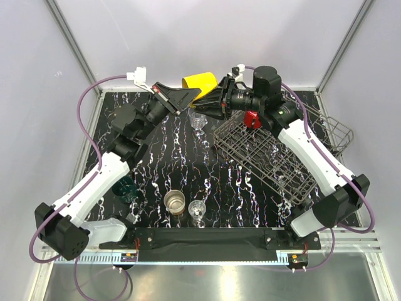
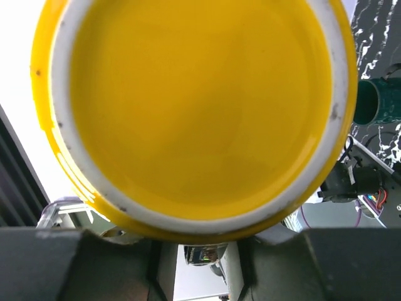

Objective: Load the cups into the dish rack

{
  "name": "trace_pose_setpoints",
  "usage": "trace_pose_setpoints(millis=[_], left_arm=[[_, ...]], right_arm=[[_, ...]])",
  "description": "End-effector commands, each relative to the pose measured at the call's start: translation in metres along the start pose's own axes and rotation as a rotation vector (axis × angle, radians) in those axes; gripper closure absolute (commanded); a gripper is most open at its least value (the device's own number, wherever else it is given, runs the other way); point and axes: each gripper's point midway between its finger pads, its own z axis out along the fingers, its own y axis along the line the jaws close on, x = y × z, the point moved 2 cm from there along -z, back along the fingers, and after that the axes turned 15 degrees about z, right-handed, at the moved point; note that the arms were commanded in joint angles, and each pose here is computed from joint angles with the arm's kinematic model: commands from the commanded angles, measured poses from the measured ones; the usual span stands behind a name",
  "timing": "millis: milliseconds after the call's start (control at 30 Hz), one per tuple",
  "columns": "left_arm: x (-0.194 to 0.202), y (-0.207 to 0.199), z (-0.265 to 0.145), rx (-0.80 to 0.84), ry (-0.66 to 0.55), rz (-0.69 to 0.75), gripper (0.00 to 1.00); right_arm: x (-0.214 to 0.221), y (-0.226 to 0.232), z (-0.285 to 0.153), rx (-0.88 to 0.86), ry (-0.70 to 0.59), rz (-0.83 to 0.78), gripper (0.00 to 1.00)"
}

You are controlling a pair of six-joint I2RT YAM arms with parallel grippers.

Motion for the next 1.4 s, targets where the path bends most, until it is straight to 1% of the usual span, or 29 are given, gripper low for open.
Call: trace_pose_setpoints(millis=[0,67,100,167,200,233,267,333,367,400,433,467,500,533,567,667,700,733,767,800,867,933,967,1000,1067,1100,1233,1300,1367], left_arm=[[-0.041,-0.056,-0.011,0.170,-0.141,0.045,1.00],[-0.037,-0.058,-0.012,0.176,-0.134,0.045,1.00],[-0.036,-0.058,-0.013,0.172,-0.132,0.041,1.00],[-0.034,-0.058,-0.015,0.168,-0.127,0.045,1.00],[-0.034,-0.059,-0.016,0.167,-0.126,0.047,1.00],[-0.036,-0.060,-0.018,0.165,-0.129,0.047,1.00],[-0.034,-0.057,-0.019,0.149,-0.116,0.039,0.94],[-0.031,-0.052,-0.021,0.102,-0.100,0.023,0.75],[-0.031,-0.049,-0.022,0.080,-0.094,0.024,0.48],[-0.032,-0.043,-0.023,0.041,-0.097,0.025,0.38],[-0.033,-0.037,-0.026,0.007,-0.096,0.043,0.29],[-0.032,-0.028,-0.031,-0.059,-0.087,0.045,0.18],[-0.033,-0.024,-0.035,-0.092,-0.088,0.053,0.13],[-0.029,-0.011,-0.040,-0.154,-0.061,0.073,0.06],[-0.034,-0.010,-0.048,-0.184,-0.066,0.085,0.01],[-0.037,0.014,-0.069,-0.336,-0.032,0.154,0.01],[-0.046,0.020,-0.079,-0.402,-0.049,0.182,0.01],[-0.045,0.031,-0.091,-0.485,-0.003,0.225,0.01],[-0.052,0.042,-0.102,-0.580,-0.009,0.252,0.01],[-0.053,0.052,-0.115,-0.680,0.057,0.278,0.01],[-0.057,0.063,-0.129,-0.778,0.113,0.308,0.01],[-0.055,0.075,-0.146,-0.869,0.209,0.337,0.01],[-0.053,0.078,-0.150,-0.885,0.239,0.346,0.01],[-0.052,0.079,-0.155,-0.889,0.265,0.373,0.01],[-0.048,0.078,-0.162,-0.882,0.289,0.393,0.01],[-0.047,0.078,-0.164,-0.871,0.299,0.409,0.01],[-0.044,0.080,-0.179,-0.900,0.334,0.460,0.01],[-0.043,0.074,-0.178,-0.844,0.366,0.499,0.01],[-0.037,0.066,-0.173,-0.773,0.403,0.497,0.01]], right_arm=[[-0.007,0.010,0.003,-0.023,-0.066,-0.035,0.64],[-0.011,0.008,0.005,-0.019,-0.080,-0.031,0.67],[-0.011,0.008,0.004,-0.020,-0.083,-0.037,0.74],[-0.014,0.006,0.006,-0.016,-0.091,-0.036,0.84],[-0.014,0.005,0.006,-0.013,-0.093,-0.036,0.97],[-0.015,0.005,0.006,-0.016,-0.093,-0.049,1.00],[-0.016,0.004,0.007,-0.014,-0.096,-0.060,1.00],[-0.017,0.005,0.007,-0.012,-0.098,-0.087,1.00],[-0.017,0.004,0.007,-0.006,-0.099,-0.091,1.00],[-0.018,0.004,0.007,-0.002,-0.110,-0.100,1.00],[-0.019,0.003,0.006,0.003,-0.119,-0.121,1.00],[-0.021,-0.001,0.005,0.025,-0.128,-0.119,1.00],[-0.025,-0.004,0.004,0.037,-0.148,-0.136,1.00],[-0.026,-0.007,0.003,0.051,-0.158,-0.141,1.00],[-0.029,-0.015,0.003,0.080,-0.167,-0.131,1.00],[-0.047,-0.029,-0.005,0.127,-0.224,-0.141,1.00],[-0.054,-0.034,-0.008,0.145,-0.250,-0.159,1.00],[-0.065,-0.040,-0.013,0.163,-0.278,-0.159,1.00],[-0.071,-0.048,-0.017,0.197,-0.297,-0.151,1.00],[-0.083,-0.058,-0.026,0.243,-0.339,-0.171,1.00],[-0.098,-0.067,-0.038,0.302,-0.399,-0.206,1.00],[-0.118,-0.078,-0.050,0.394,-0.484,-0.308,1.00],[-0.122,-0.089,-0.057,0.463,-0.501,-0.324,1.00],[-0.134,-0.099,-0.064,0.537,-0.532,-0.393,1.00],[-0.145,-0.121,-0.071,0.641,-0.552,-0.410,1.00],[-0.153,-0.129,-0.076,0.693,-0.572,-0.457,1.00],[-0.175,-0.168,-0.089,0.840,-0.589,-0.550,1.00],[-0.185,-0.181,-0.093,0.903,-0.592,-0.587,1.00],[-0.197,-0.199,-0.095,0.968,-0.595,-0.596,1.00]])
